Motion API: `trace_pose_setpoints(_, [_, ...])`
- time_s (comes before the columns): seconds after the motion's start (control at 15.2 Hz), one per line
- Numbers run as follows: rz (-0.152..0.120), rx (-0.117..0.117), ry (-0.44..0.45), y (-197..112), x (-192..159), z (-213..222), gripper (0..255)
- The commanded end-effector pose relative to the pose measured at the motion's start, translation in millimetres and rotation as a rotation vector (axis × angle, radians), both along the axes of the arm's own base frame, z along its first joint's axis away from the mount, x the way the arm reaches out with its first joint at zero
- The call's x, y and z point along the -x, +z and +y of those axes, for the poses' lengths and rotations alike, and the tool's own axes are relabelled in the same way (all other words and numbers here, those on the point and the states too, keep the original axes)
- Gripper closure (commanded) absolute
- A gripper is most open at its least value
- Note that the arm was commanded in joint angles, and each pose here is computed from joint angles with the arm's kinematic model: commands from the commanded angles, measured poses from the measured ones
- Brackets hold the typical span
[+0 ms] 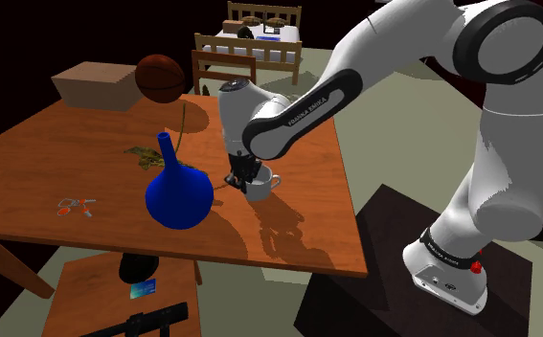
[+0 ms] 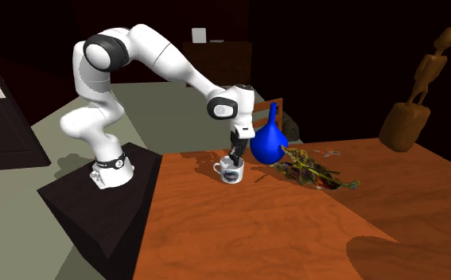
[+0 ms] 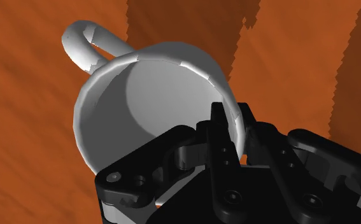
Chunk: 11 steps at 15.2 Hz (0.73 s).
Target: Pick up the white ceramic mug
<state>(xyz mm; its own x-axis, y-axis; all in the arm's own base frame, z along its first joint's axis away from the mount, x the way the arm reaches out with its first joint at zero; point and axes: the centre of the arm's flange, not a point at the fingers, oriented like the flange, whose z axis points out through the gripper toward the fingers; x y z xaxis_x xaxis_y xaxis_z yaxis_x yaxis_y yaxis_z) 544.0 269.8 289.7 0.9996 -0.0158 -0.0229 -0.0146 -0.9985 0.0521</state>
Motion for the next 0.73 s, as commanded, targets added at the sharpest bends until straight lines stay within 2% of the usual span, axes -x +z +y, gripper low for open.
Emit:
trace_pose_setpoints(0.0, [0.000,0.000,0.000,9.4,0.0,0.1,255])
trace_pose_setpoints(0.66, [0.000,0.000,0.000,62.2,0.0,0.1,255])
